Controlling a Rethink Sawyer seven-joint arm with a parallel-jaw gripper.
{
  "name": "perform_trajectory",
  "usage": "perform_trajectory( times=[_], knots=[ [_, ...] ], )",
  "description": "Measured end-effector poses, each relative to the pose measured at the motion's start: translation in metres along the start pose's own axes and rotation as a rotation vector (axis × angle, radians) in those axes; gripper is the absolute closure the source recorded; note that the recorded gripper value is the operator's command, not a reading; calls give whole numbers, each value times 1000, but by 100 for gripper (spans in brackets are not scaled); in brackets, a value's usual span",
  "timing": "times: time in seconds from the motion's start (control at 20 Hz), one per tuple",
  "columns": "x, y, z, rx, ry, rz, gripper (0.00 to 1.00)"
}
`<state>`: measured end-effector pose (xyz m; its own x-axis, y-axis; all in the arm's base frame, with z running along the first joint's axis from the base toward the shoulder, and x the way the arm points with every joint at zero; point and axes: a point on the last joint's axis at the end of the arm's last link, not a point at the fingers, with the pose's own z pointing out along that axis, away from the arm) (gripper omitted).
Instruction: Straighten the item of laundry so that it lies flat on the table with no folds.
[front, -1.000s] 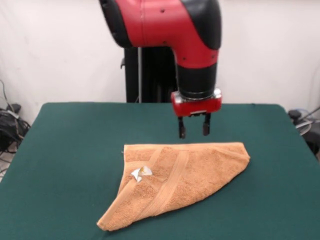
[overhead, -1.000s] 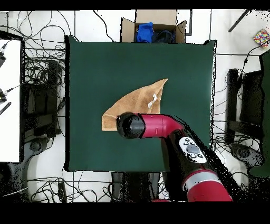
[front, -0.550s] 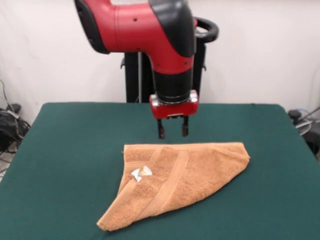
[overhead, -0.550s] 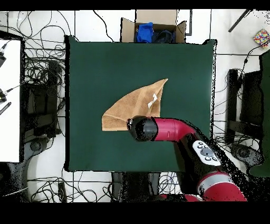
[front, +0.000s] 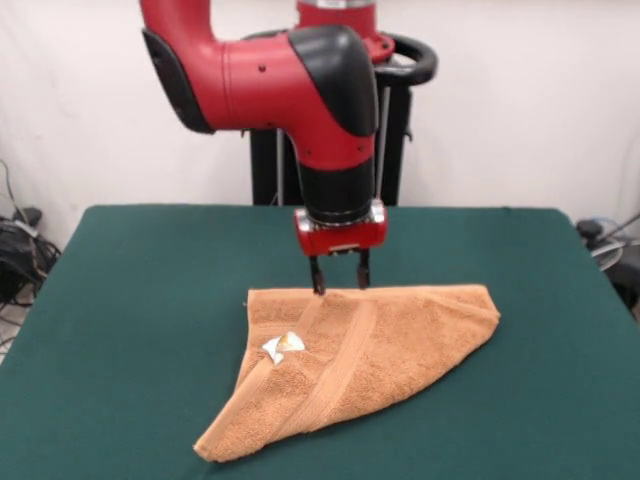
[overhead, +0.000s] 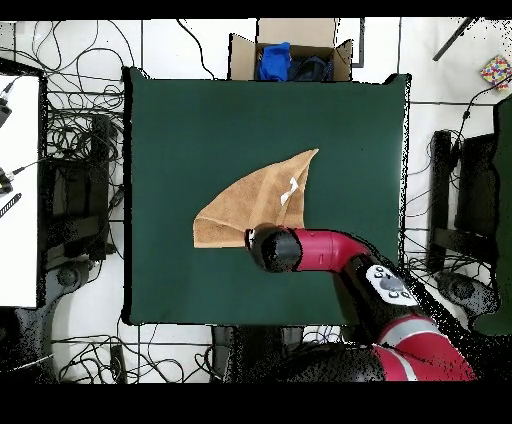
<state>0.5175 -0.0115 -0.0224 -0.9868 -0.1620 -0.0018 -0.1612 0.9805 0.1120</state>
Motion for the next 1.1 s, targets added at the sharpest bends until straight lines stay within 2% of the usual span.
perform_trajectory(
  times=[0.25,0.6,1.1],
  knots=[
    [-9,19,15,0,-67,-37,0],
    [-16,40,17,2,-79,-80,0],
    [-21,37,16,6,-87,-74,0]
  ],
)
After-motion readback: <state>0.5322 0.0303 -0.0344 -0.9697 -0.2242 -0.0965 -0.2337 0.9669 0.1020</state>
